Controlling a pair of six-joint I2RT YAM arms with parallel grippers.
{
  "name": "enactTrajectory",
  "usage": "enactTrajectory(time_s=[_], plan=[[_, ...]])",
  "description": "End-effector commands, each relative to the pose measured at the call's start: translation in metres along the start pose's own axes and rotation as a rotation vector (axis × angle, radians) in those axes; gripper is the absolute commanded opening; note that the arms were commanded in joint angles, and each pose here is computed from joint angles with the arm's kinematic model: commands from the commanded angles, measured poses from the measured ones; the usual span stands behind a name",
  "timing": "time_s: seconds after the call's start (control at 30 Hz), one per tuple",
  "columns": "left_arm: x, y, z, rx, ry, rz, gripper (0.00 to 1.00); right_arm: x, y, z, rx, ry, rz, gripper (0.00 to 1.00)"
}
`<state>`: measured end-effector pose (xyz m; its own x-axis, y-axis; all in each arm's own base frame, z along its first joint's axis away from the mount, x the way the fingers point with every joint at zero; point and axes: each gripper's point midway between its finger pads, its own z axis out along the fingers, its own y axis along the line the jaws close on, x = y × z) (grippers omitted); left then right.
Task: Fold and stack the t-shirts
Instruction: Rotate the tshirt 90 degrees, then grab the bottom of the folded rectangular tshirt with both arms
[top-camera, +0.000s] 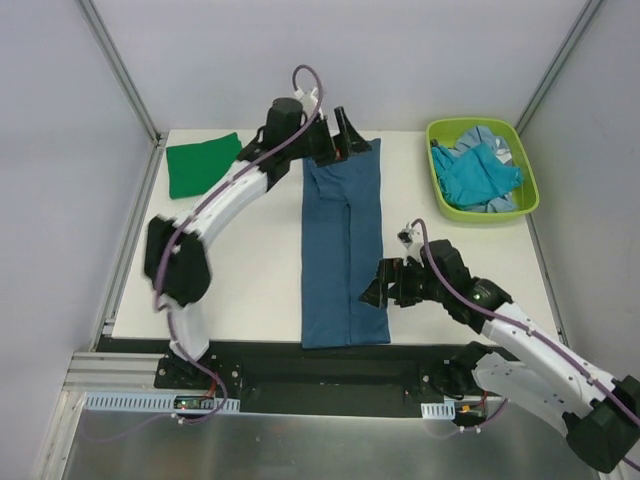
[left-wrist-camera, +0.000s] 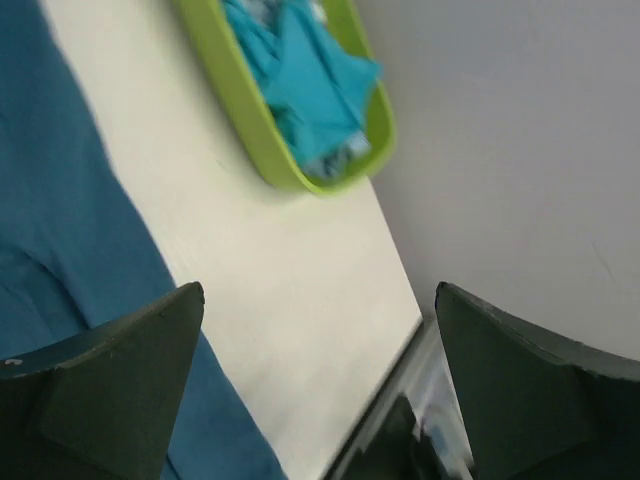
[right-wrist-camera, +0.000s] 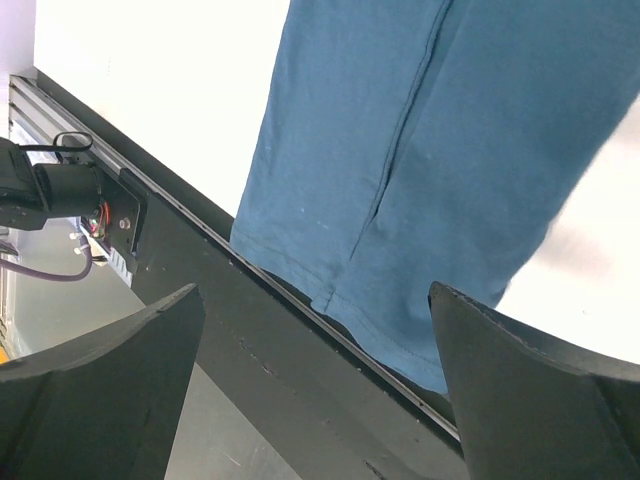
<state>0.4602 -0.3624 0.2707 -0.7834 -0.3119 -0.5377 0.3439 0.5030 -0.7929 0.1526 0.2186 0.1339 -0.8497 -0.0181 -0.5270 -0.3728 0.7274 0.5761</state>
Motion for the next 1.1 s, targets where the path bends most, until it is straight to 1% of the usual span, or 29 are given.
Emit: enactTrajectory(time_s=[0.0,0.07,0.17,0.3,0.43,0.53,0.63,0.73,0.83,0.9,0.93,1.0,1.07], plan=[[0.069,-0.019,-0.079,-0.045,0.06,0.143,0.99,0.012,-0.005,-0.011,-0.018,-0.051,0.043,0.96],[0.116,0.002,-0.105,-0.129,0.085,0.114,0.99,0.025,-0.009,-0.011,-0.037,-0.039,0.065,0.96],[0.182,0.031,-0.138,-0.232,0.125,0.086,0.99,0.047,-0.009,-0.007,-0.082,0.023,0.109,0.96],[0.264,0.055,-0.174,-0.273,0.249,-0.008,0.99,0.075,-0.013,-0.004,-0.085,0.137,0.178,0.96],[0.328,0.074,-0.2,-0.317,0.355,-0.105,0.99,0.097,-0.026,0.004,-0.055,0.209,0.237,0.97],[0.352,0.076,-0.208,-0.321,0.419,-0.112,0.98,0.103,-0.037,0.011,-0.011,0.215,0.256,0.98],[0.371,0.076,-0.212,-0.319,0.499,-0.122,0.92,0.104,-0.049,0.014,0.045,0.197,0.268,0.99],[0.383,0.084,-0.213,-0.352,0.55,-0.145,0.8,0.103,-0.06,0.016,0.096,0.165,0.281,0.92],[0.393,0.091,-0.217,-0.38,0.582,-0.164,0.72,0.103,-0.065,0.018,0.118,0.15,0.285,0.86],[0.399,0.095,-0.222,-0.393,0.607,-0.181,0.69,0.103,-0.066,0.018,0.124,0.15,0.286,0.82],[0.401,0.099,-0.224,-0.405,0.609,-0.185,0.69,0.104,-0.067,0.018,0.126,0.15,0.284,0.79],[0.403,0.105,-0.226,-0.43,0.601,-0.196,0.66,0.106,-0.069,0.019,0.135,0.159,0.287,0.76],[0.404,0.111,-0.226,-0.453,0.592,-0.201,0.64,0.109,-0.075,0.02,0.164,0.167,0.3,0.7]])
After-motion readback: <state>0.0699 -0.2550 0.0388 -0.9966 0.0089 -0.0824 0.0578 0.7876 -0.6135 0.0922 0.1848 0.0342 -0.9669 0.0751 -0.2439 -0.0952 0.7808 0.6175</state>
